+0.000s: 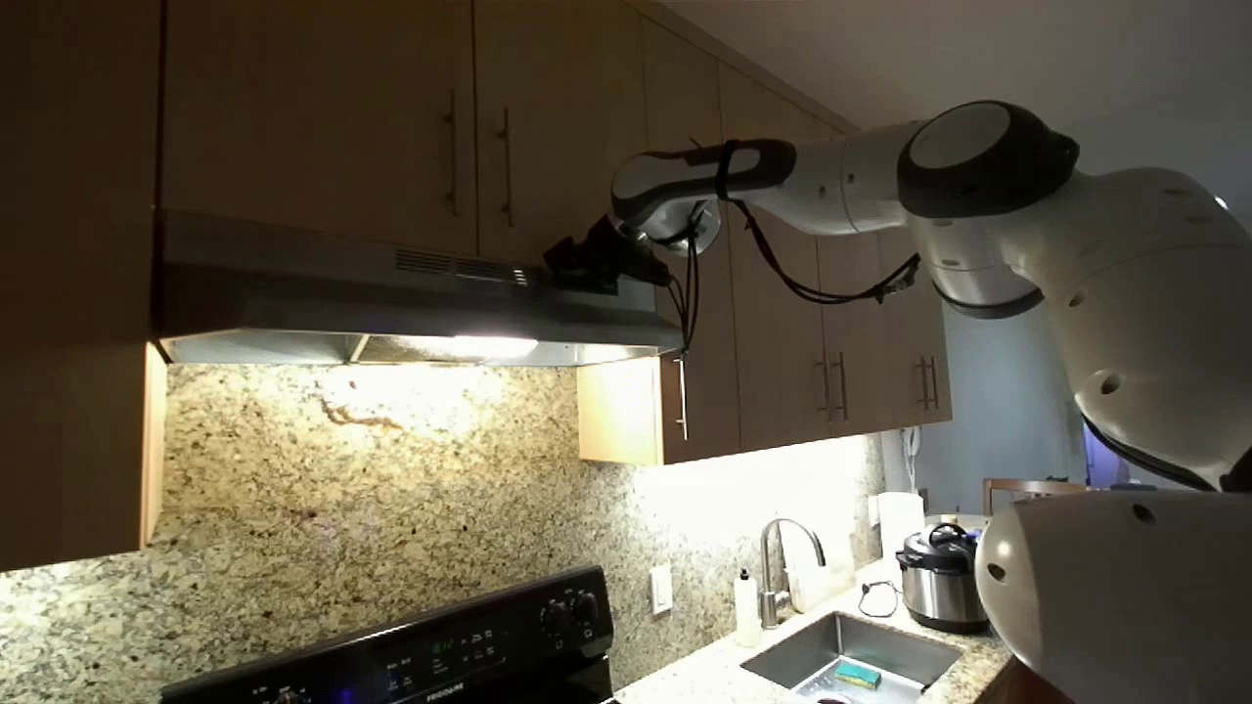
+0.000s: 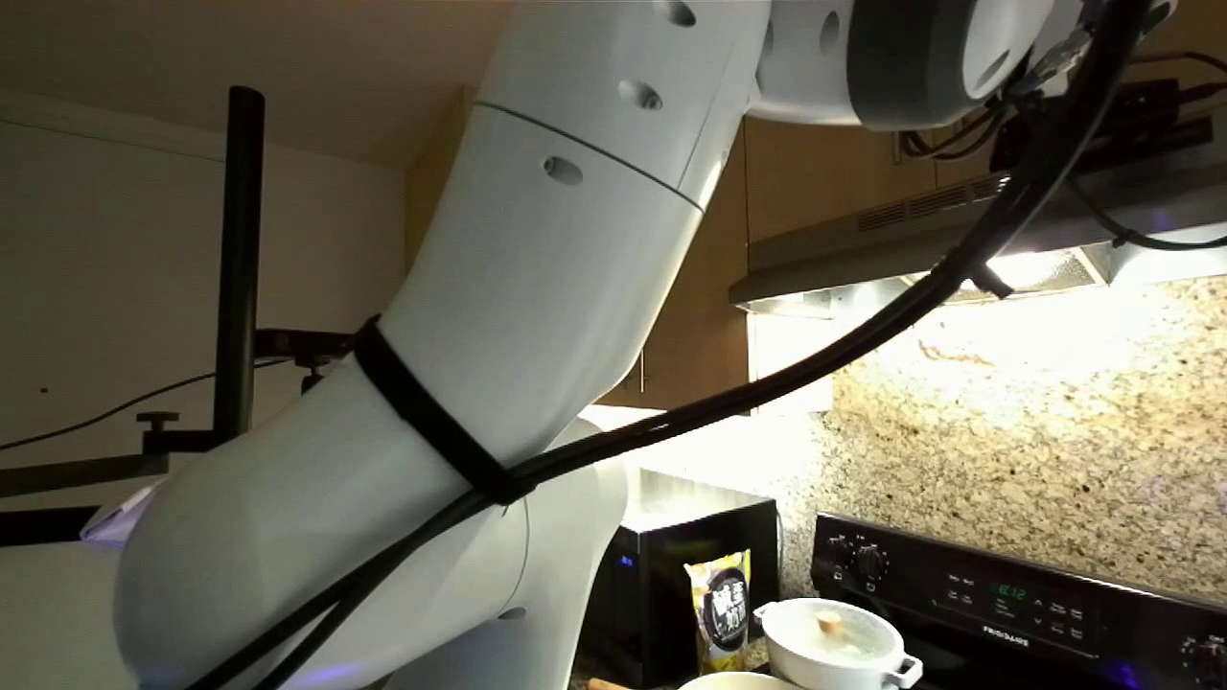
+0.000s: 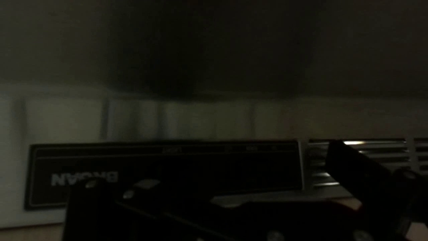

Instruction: Turn on the light

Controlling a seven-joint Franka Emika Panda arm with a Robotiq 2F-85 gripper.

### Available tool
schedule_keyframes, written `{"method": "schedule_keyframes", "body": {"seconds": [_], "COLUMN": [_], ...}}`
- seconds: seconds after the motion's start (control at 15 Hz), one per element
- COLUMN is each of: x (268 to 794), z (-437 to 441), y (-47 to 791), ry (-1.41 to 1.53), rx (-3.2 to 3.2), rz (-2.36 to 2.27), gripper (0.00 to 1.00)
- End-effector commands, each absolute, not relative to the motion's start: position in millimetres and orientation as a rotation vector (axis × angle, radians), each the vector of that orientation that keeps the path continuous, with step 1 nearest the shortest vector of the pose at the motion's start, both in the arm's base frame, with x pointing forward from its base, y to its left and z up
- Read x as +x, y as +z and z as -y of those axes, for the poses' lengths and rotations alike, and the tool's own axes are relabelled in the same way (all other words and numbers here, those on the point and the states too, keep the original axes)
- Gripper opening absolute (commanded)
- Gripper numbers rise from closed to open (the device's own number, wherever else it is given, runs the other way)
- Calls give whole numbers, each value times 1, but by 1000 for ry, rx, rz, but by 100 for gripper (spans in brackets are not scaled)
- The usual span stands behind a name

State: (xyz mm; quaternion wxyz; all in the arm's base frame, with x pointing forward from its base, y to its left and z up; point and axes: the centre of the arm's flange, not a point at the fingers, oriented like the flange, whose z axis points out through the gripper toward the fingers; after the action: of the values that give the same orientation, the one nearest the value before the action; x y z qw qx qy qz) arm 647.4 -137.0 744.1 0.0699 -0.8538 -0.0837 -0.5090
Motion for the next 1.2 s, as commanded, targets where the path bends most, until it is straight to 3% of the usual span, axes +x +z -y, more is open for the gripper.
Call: {"method": "schedule_keyframes", "body": {"seconds": [0.0, 0.4, 1.13], "x": [672, 654, 570], "z": [98, 108, 75], "y": [727, 738, 783], "ry": [-1457, -1515, -1653], "rx": [-2516, -2544, -2692], "rz": [292, 244, 133], "gripper": [100, 100, 100]}}
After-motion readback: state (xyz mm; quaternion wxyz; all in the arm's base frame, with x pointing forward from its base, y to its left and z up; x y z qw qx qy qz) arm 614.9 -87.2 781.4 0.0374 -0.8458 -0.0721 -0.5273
